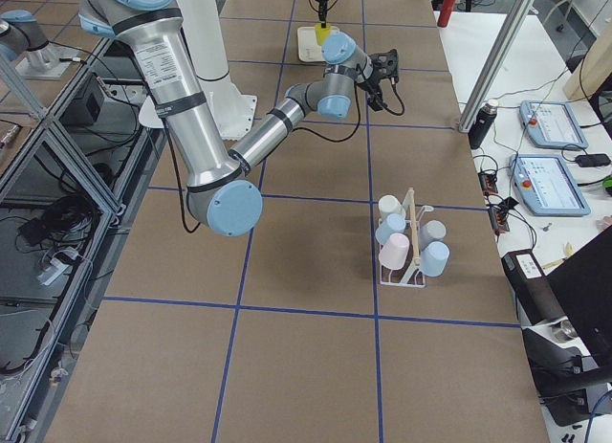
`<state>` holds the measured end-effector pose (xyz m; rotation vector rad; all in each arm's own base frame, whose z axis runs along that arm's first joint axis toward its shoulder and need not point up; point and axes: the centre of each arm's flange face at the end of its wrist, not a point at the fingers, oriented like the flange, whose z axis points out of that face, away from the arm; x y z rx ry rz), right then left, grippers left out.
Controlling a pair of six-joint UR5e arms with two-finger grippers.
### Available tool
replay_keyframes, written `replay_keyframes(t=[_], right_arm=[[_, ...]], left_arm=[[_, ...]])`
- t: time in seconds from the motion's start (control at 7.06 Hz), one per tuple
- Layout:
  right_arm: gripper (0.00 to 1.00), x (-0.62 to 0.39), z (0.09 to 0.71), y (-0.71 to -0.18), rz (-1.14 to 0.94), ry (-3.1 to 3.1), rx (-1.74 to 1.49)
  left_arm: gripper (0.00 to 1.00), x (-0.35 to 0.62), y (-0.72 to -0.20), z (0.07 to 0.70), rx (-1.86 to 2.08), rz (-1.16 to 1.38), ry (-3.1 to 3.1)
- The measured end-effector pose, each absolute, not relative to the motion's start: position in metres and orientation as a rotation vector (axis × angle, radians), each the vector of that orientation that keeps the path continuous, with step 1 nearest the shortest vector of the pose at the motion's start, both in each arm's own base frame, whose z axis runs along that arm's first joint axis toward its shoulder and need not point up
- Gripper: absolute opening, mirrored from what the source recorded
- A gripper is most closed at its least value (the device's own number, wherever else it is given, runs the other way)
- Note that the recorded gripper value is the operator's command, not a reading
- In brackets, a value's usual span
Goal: Transfer IKEA cup to right arm and place on rack
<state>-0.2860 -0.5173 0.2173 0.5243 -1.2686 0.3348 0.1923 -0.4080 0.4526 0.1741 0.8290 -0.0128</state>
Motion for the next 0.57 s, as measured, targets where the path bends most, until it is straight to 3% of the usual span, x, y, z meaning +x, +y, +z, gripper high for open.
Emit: replay_keyframes(t=[0.57], right_arm=[[0.99, -0.287, 0.206, -0.515, 0.409, -1.358, 0.483]], left_arm=[[0.00, 0.179, -0.478, 0.332, 0.221, -0.397, 1.010]])
